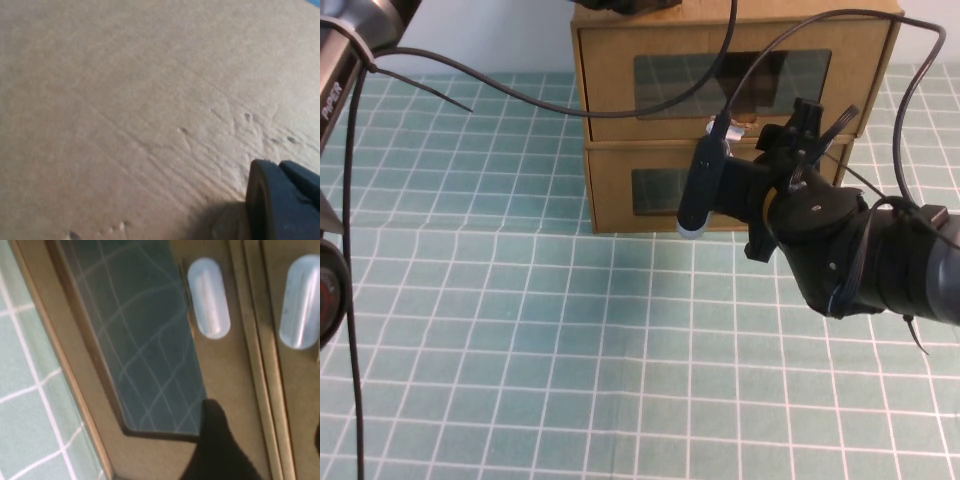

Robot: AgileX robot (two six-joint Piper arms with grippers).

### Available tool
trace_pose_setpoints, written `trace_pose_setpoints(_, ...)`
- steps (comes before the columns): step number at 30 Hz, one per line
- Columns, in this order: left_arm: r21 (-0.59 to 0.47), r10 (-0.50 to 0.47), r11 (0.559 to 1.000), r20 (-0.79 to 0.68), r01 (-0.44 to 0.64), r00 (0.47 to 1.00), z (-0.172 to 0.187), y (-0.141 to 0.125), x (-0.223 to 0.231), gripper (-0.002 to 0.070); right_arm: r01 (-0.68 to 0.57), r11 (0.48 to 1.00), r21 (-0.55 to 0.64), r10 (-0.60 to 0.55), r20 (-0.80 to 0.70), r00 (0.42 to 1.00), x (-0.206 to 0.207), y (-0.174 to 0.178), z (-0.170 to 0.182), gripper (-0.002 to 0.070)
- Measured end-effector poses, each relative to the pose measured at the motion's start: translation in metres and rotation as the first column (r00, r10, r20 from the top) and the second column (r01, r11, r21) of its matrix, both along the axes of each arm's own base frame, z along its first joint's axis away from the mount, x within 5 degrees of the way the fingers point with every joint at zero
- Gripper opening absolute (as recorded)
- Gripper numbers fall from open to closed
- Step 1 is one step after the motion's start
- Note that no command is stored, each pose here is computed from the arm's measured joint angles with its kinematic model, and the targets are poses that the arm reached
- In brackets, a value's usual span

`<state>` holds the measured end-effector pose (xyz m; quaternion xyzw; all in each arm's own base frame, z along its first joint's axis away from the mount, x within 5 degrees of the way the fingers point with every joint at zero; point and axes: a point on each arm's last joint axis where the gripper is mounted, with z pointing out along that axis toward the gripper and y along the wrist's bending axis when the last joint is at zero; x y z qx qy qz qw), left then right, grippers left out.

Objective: Open the shoe box
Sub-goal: 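Pull the top drawer of the cardboard box fully open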

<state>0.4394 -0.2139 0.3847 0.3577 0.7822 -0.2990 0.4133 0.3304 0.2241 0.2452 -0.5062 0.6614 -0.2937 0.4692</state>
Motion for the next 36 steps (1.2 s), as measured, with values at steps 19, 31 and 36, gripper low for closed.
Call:
trace_pose_setpoints(19, -0.001, -0.002, 1.000, -0.002, 0.002, 1.000, 0.000, 0.000, 0.000, -0.0005, -0.047, 0.998, 0.046, 0.046, 0.018, 0.999, 0.016, 0.019, 0.006, 0.0375)
trace_pose_setpoints(31, -0.002, 0.002, 1.000, -0.002, -0.002, 1.000, 0.000, 0.002, 0.001, -0.0005, 0.017, 0.999, 0.036, -0.019, 0.051, 0.999, 0.037, 0.036, -0.003, 0.0318)
trace_pose_setpoints(36, -0.002, 0.004, 1.000, -0.002, -0.004, 1.000, 0.000, 0.003, 0.001, -0.0005, 0.027, 0.999, 0.037, -0.029, 0.055, 0.998, 0.038, 0.038, -0.003, 0.0305)
